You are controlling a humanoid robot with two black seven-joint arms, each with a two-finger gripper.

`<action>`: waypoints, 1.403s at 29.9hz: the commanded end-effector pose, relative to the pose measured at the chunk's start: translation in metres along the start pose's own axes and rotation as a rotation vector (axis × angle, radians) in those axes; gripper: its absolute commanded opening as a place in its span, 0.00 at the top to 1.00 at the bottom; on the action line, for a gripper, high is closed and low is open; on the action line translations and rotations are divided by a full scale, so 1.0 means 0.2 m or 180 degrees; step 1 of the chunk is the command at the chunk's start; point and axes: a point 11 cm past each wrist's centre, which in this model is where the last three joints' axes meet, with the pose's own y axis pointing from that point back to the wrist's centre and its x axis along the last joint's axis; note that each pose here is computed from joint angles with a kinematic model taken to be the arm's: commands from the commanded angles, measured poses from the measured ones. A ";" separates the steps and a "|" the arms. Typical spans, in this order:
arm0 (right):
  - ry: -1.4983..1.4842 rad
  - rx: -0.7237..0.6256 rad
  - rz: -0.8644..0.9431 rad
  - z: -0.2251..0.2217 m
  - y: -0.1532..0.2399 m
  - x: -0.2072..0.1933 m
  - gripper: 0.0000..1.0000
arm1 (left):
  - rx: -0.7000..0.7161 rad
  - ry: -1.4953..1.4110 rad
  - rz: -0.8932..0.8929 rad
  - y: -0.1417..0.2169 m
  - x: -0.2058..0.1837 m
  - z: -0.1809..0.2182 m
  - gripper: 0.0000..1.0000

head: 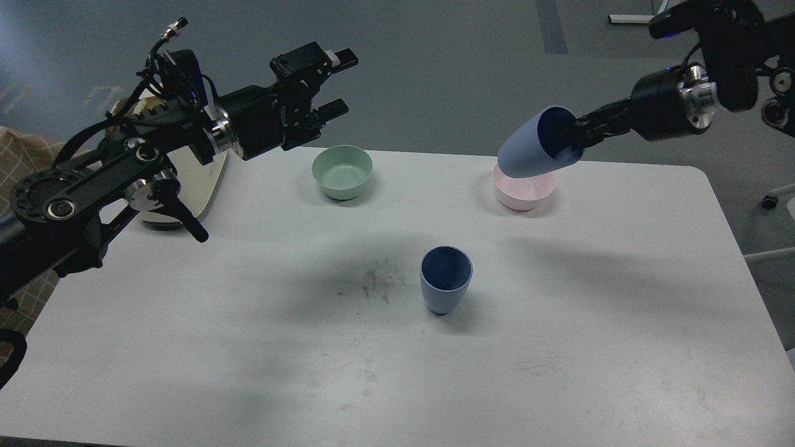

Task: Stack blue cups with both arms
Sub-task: 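Carry the held cup over the center cup and lower it inside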

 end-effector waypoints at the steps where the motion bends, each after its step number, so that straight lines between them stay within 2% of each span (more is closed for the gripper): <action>1: 0.0196 0.0268 -0.0221 -0.23 -0.10 0.04 1.00 | 0.0019 -0.0007 0.0024 0.01 0.01 -0.01 0.02; 4: 0.0257 0.0410 -0.0329 -0.34 -0.16 0.05 1.00 | 0.0023 -0.0007 0.0021 0.01 0.01 -0.01 0.02; 10: 0.0541 0.0433 -0.0600 -0.47 -0.26 0.04 1.00 | 0.0023 -0.0007 0.0021 0.01 0.01 -0.01 0.02; 19: 0.0615 0.0321 -0.0816 -0.45 -0.29 -0.03 1.00 | 0.0050 -0.0027 0.0050 0.03 0.03 -0.01 0.02; 42: 0.0690 0.0389 -0.1012 -0.51 -0.33 -0.10 1.00 | 0.0063 -0.0002 0.0047 0.04 0.03 -0.03 0.02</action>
